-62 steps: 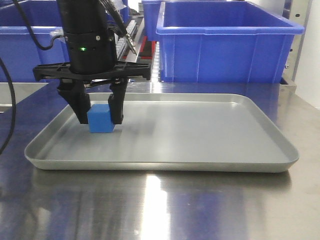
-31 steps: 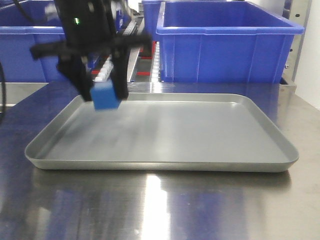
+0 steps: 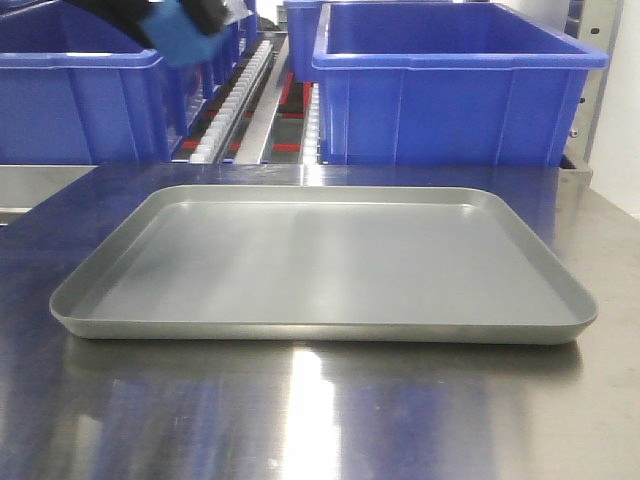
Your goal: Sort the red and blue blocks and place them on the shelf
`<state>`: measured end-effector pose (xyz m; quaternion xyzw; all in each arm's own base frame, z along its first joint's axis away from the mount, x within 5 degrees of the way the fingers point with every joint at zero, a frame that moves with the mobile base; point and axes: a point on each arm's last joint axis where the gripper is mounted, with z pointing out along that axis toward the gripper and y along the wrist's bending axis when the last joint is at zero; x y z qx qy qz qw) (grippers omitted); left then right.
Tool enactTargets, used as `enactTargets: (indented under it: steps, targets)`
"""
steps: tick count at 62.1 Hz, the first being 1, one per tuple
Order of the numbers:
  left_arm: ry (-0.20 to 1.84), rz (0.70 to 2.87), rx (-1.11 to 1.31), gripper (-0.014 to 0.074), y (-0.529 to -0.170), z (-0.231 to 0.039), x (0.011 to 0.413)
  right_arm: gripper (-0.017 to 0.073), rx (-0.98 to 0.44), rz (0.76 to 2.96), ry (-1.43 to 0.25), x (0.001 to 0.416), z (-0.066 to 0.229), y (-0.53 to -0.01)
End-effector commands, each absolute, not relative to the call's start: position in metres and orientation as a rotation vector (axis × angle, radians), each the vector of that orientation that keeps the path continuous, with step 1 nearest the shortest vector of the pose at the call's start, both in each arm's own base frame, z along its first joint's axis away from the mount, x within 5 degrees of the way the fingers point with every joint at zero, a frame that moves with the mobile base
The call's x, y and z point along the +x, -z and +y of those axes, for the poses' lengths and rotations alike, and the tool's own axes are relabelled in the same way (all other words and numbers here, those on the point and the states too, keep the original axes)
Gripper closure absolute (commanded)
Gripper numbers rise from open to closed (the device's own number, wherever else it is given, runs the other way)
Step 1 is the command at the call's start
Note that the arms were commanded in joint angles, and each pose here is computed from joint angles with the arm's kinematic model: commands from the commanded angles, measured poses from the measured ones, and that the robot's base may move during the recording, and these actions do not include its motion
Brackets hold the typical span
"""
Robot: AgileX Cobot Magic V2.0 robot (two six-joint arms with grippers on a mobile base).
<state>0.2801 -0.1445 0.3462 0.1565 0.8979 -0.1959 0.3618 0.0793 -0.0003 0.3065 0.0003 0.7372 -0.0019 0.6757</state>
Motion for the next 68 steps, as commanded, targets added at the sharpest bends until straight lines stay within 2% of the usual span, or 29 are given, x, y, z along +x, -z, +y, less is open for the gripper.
enactTargets:
  steps: [1,13,30,47,68]
  targets:
    - [0.483,2.041,0.323,0.047,-0.371,-0.121,0.261,0.0501,-0.013,1.551,0.026,0.079,-0.001,-0.323]
    - [0.322,1.812,0.174,0.047,-0.36,-0.062,0.207,0.0501,-0.013,1.551,0.026,0.079,-0.001,-0.323]
    - [0.172,1.69,0.13,0.047,-0.345,-0.027,0.147,0.0501,-0.013,1.551,0.026,0.079,-0.001,-0.323]
    - [0.157,1.557,0.067,0.047,-0.326,-0.015,0.103,0.0501,-0.013,1.551,0.026,0.079,-0.001,-0.323]
    - [0.169,1.481,0.042,0.047,-0.294,-0.01,0.074,0.0501,-0.013,1.551,0.026,0.079,-0.001,-0.323]
